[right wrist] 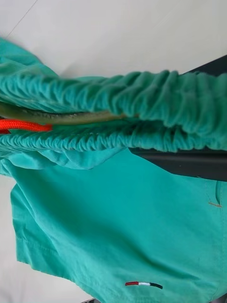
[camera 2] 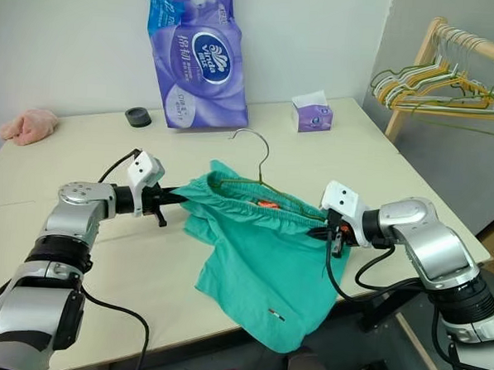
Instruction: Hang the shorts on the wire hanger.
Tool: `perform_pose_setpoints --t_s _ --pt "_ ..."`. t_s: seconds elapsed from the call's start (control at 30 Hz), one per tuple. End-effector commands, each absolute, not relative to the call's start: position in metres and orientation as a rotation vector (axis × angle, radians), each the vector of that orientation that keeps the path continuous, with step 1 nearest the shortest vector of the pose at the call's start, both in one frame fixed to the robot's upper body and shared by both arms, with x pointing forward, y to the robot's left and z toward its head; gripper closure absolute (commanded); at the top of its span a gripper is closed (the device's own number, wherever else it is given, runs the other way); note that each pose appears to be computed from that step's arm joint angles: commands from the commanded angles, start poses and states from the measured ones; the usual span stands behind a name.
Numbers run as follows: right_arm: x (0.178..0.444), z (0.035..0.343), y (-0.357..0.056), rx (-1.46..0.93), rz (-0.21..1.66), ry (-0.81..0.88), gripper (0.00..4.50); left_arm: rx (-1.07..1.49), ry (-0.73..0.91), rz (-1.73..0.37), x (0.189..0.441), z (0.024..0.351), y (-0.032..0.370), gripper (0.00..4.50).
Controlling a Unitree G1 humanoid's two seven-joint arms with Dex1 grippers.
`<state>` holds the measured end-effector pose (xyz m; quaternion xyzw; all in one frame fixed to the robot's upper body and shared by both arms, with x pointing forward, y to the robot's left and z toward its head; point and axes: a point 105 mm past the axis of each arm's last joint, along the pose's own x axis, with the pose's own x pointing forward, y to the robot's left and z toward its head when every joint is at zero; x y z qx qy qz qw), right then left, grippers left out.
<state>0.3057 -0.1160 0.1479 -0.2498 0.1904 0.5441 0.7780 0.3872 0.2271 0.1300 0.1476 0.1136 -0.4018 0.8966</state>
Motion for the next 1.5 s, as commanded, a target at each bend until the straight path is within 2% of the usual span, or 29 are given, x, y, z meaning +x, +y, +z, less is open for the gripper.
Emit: perform_pose_setpoints --t_s 0.03,0.3,0.47,0.57,0.67,0.77,0.87,0.97,1.1,1.27,1.4,1.5 --pt "0.306 0.168 -0.112 -0.549 1.17 0.335 4.5 0.355 0.188 -0.782 0.388 0.146 0.238 3.62" --pt "0.307 0.168 -0.113 -0.514 1.146 0.342 4.5 0.638 0.151 -0.533 0.389 0.154 0.291 1.31" --pt "0.311 0.168 -0.117 -0.433 1.08 0.361 4.5 0.609 0.127 -0.522 0.384 0.171 0.303 1.31" --pt "0.313 0.167 -0.128 -0.361 0.993 0.389 4.5 0.697 0.231 -0.762 0.362 0.156 0.281 1.31" --pt "0.31 0.166 -0.143 -0.259 0.887 0.42 4.5 0.574 0.187 -0.927 0.353 0.168 0.239 1.31" --pt "0.3 0.164 -0.159 -0.172 0.785 0.456 4.5 0.355 0.146 -1.12 0.339 0.187 0.188 0.78" --pt "0.282 0.154 -0.184 -0.125 0.672 0.524 4.5 0.226 0.137 -1.339 0.315 0.201 0.14 0.07" --pt "0.269 0.15 -0.207 -0.091 0.565 0.561 4.5 0.156 0.157 -1.485 0.296 0.21 0.117 0.07" --pt "0.253 0.155 -0.245 -0.055 0.375 0.582 4.5 0.161 0.11 -1.579 0.296 0.224 0.09 0.07" --pt "0.242 0.166 -0.303 0.067 0.089 0.552 4.5 0.297 -0.071 -1.486 0.323 0.238 0.048 0.07" --pt "0.239 0.181 -0.341 0.107 -0.091 0.501 4.5 0.345 -0.174 -1.519 0.321 0.249 0.018 0.07" --pt "0.247 0.203 -0.357 0.122 -0.185 0.43 4.5 0.374 -0.247 -1.53 0.317 0.257 -0.006 0.07"
